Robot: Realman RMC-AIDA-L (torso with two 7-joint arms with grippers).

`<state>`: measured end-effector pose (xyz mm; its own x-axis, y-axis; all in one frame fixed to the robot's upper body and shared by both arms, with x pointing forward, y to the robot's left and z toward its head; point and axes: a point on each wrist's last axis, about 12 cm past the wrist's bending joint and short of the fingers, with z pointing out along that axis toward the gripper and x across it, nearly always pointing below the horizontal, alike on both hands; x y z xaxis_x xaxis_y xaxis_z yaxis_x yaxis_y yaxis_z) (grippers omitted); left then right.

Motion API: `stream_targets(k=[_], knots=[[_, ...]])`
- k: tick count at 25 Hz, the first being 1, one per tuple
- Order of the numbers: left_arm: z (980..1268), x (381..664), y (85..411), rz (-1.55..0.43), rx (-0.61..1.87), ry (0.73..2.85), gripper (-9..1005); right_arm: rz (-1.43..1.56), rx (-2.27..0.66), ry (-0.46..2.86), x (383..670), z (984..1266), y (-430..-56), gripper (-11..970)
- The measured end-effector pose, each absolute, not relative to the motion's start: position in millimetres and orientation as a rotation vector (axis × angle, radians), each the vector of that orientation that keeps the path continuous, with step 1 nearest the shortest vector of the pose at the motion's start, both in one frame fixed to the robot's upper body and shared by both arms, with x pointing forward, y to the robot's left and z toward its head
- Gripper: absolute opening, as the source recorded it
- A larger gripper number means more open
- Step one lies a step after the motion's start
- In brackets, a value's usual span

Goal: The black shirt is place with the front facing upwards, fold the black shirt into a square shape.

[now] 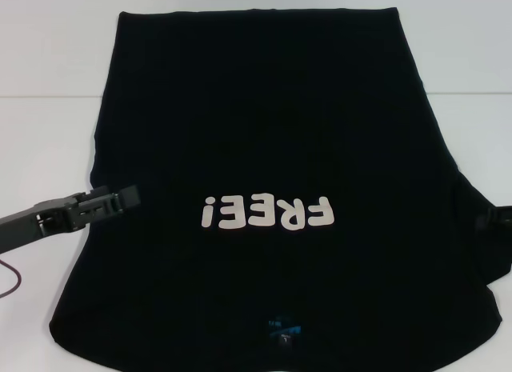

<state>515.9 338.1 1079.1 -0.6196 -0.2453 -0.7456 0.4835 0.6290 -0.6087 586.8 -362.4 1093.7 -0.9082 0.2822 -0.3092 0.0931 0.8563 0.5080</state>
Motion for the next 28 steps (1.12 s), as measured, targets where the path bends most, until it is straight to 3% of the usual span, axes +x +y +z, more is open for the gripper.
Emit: stream_targets(k=[24,28], knots=[[1078.9,519.1,339.3,-1.036,0.168,1.978,949,0.741,0.252,2.650,594.5,1100.2,-351.8,905],[1079.8,519.8,339.7,-1.035,0.169,1.975,949,0.716,0.246,2.663,594.5,1099.9,-353.6,788]])
